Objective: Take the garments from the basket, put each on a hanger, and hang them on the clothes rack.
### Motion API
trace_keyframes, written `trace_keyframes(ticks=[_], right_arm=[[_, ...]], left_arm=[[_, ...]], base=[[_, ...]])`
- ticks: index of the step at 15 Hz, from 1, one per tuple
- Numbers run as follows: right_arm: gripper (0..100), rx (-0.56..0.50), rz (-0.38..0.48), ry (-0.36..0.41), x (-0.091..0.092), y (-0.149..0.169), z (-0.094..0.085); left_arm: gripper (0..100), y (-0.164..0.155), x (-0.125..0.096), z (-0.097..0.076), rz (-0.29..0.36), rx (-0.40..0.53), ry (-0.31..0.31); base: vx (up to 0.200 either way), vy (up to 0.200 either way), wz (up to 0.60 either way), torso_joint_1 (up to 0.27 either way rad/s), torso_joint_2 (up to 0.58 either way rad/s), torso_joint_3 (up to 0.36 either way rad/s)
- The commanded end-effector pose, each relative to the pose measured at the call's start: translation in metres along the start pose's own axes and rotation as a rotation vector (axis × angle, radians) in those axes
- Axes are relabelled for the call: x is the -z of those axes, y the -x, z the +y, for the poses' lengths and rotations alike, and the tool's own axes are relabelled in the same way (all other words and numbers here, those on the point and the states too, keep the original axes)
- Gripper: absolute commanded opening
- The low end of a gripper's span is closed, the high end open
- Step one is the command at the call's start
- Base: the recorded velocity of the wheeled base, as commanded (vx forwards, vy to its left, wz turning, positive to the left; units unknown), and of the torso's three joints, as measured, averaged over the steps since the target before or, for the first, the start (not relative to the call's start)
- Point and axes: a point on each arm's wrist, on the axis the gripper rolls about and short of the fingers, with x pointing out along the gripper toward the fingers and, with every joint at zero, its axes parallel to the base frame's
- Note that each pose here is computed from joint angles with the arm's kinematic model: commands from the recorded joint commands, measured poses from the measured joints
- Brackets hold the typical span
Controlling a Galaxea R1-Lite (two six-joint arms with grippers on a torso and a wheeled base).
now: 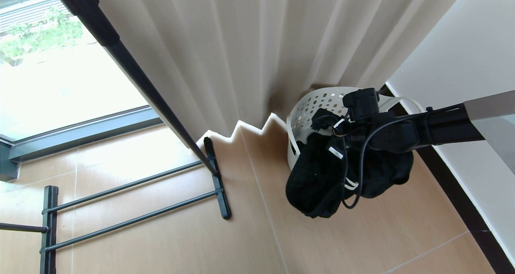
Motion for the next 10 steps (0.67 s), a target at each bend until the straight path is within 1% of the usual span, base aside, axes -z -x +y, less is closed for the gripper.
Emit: trace_keyframes(ticks=[1, 2, 4, 5, 6, 7, 8, 10], right_arm=[[0, 0.014, -0.033, -0.056, -0.006, 0.023, -0.007], [0, 0.017, -0.039, -0.094, -0.007, 0.031, -0.008], [0, -0.009, -0.093, -0.236, -0.016, 0.078, 0.004], [0, -0.009, -0.126, -0.276, -0.015, 0.106, 0.003], [0, -0.012, -0.148, -0.282, -0.014, 0.123, 0.004], [0, -0.023, -0.199, -0.290, -0.011, 0.156, 0.009], [0, -0.051, -0.249, -0.311, -0.009, 0.186, 0.018], [0, -0.097, -0.326, -0.328, 0.001, 0.229, 0.031]], left_arm=[[100, 0.000, 0.000, 0.000, 0.001, 0.000, 0.000], [100, 0.000, 0.000, 0.000, 0.001, 0.000, 0.000], [100, 0.000, 0.000, 0.000, 0.001, 0.000, 0.000], [100, 0.000, 0.000, 0.000, 0.001, 0.000, 0.000], [100, 0.000, 0.000, 0.000, 0.001, 0.000, 0.000], [100, 0.000, 0.000, 0.000, 0.001, 0.000, 0.000], [100, 0.000, 0.000, 0.000, 0.001, 0.000, 0.000], [100, 0.000, 0.000, 0.000, 0.001, 0.003, -0.004]], base=[[0.000, 0.000, 0.00, 0.000, 0.00, 0.000], [0.000, 0.000, 0.00, 0.000, 0.00, 0.000], [0.000, 0.000, 0.00, 0.000, 0.00, 0.000], [0.000, 0.000, 0.00, 0.000, 0.00, 0.000], [0.000, 0.000, 0.00, 0.000, 0.00, 0.000], [0.000, 0.000, 0.00, 0.000, 0.00, 0.000], [0.000, 0.000, 0.00, 0.000, 0.00, 0.000], [0.000, 0.000, 0.00, 0.000, 0.00, 0.000]])
